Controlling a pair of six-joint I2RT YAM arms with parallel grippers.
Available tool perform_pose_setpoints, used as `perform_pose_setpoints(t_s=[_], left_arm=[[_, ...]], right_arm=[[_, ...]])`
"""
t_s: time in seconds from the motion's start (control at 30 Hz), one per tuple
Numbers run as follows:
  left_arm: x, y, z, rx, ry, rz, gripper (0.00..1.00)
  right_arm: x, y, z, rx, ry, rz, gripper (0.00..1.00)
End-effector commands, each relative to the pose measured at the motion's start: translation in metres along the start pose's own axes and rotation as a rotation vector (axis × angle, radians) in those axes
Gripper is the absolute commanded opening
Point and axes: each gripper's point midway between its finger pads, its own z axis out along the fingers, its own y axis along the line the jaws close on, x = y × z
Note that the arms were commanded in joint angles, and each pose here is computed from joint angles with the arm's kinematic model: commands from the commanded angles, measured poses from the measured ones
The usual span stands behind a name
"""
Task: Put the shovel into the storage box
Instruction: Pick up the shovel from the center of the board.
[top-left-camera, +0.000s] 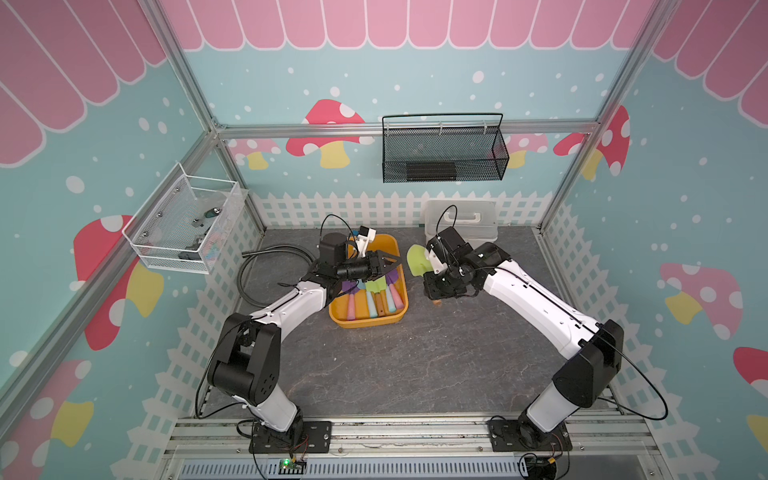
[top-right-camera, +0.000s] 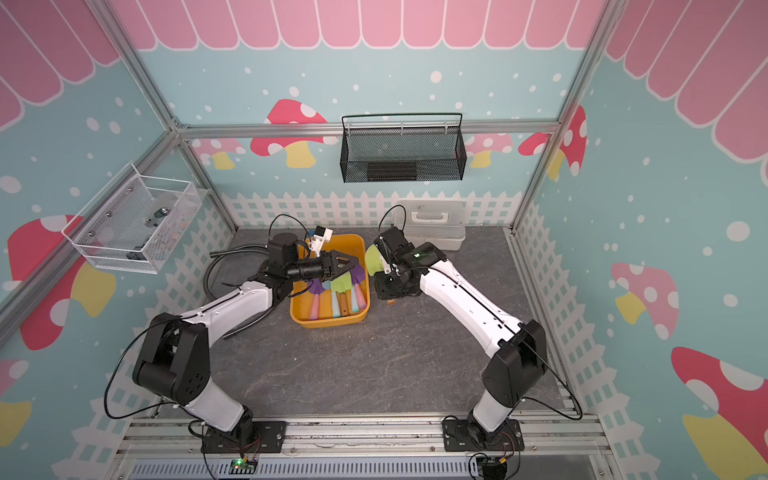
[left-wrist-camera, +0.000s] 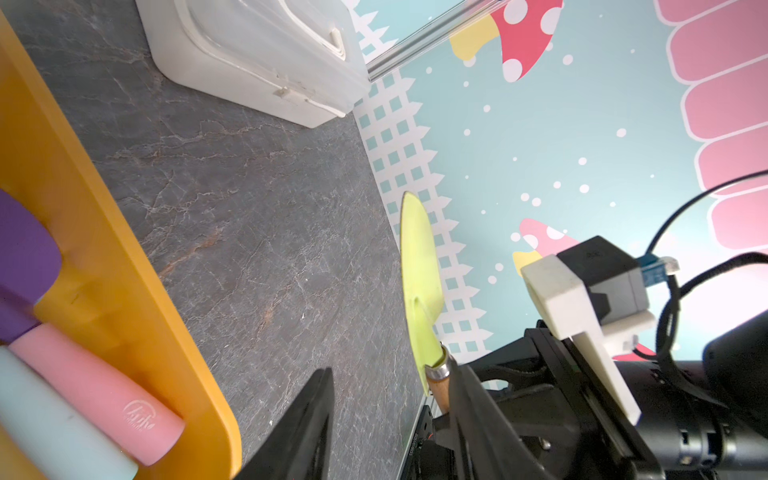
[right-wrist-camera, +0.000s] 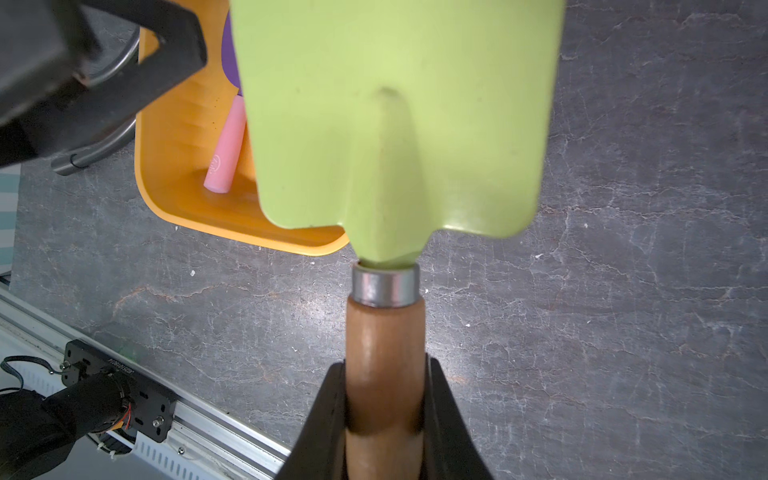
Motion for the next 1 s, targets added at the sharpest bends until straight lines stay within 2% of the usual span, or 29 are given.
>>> perform_pose_setpoints(t_s=[0.0,0.47,0.83,0.9,0.97], left_arm=[[0.0,-0.011,-0.001,0.025,0.005,0.026,0.48],[-0.002,-0.014,0.035,0.083,0.013,-0.001,0.45],[-0.009,-0.015,0.046,0.124,0.002,-0.024,0.04],[-0.009,-0.016,0.047,0.13,0.003,-0.026,0.0],[-0.008,-0.017,0.046,0.135,0.005,-0.025,0.0]], right_arm=[[0.004,0.002,0.004,0.001,0.016,-0.011,0.0],[0.002,0.009,-0.001,-0.033,0.003,-0.012,0.0],[0.006,0.012,0.003,-0.03,0.012,-0.021,0.0],[0.005,0.013,0.004,-0.032,0.012,-0.024,0.0],[0.004,0.013,0.005,-0.026,0.01,-0.028,0.01]])
